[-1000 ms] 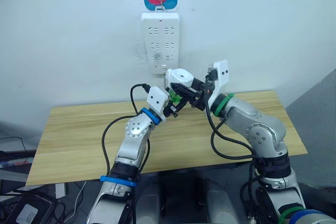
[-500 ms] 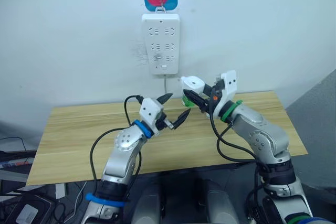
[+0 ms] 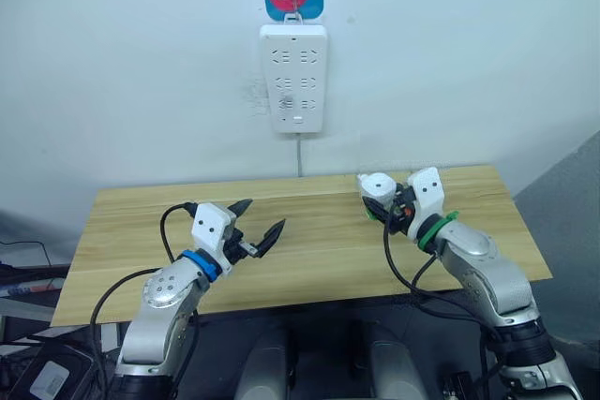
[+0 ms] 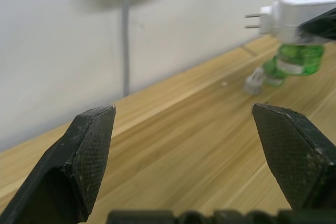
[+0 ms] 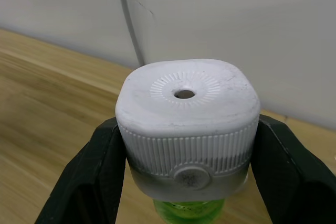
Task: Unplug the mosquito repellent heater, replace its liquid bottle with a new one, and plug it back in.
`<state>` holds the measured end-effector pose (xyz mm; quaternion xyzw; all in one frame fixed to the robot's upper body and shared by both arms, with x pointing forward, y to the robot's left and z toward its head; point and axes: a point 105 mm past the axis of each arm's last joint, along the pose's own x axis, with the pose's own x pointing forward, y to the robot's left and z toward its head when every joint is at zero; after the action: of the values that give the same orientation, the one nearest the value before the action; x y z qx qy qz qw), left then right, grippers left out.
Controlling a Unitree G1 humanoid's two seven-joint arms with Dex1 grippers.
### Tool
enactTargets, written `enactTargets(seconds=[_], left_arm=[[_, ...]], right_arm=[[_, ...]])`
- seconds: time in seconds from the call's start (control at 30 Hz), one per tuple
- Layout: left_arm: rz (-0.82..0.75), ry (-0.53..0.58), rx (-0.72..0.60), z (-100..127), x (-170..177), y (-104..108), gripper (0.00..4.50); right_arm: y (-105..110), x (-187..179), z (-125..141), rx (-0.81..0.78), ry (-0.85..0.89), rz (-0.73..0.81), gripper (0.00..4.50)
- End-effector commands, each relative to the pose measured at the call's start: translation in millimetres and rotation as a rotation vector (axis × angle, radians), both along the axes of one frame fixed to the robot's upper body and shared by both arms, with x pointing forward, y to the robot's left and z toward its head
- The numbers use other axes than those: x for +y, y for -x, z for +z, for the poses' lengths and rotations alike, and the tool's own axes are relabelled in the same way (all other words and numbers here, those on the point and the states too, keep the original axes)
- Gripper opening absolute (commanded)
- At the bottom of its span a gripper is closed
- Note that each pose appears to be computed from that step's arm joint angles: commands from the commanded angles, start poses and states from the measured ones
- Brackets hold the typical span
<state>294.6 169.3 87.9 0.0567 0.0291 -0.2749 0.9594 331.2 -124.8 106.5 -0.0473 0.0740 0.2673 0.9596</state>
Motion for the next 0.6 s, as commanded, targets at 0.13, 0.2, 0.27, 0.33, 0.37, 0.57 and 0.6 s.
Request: enactTargets(seconds=[0.13,0.2,0.27,0.33,0.37,0.57,0.6], left_arm=[[-0.045,0.035,-0.003,8.7,5.0,3.3,4.50],[-0.047,0.036,-0.002,9.2,5.4,2.4,4.50],[-0.050,0.039,0.001,9.6,5.4,2.0,4.50],[-0.055,0.041,0.003,9.8,4.9,2.0,4.50],[-0.058,0.041,0.003,10.0,4.7,2.3,4.50],[-0.055,0.041,0.000,10.4,6.5,2.3,4.50],[-0.054,0.044,-0.003,10.8,7.1,1.9,4.50]], right_arm=[[2.3,-9.8,15.0,-0.061,-0.016,-0.011,2.95],[3.6,-8.2,16.1,-0.059,-0.025,-0.004,2.95],[5.0,-6.4,17.0,-0.059,-0.028,0.004,2.95],[5.7,-5.8,17.1,-0.058,-0.031,0.003,2.95],[6.1,-5.5,17.1,-0.056,-0.033,0.004,2.95],[8.8,-2.8,15.5,-0.044,-0.038,0.021,2.95],[8.8,-2.6,15.5,-0.044,-0.038,0.023,2.95]])
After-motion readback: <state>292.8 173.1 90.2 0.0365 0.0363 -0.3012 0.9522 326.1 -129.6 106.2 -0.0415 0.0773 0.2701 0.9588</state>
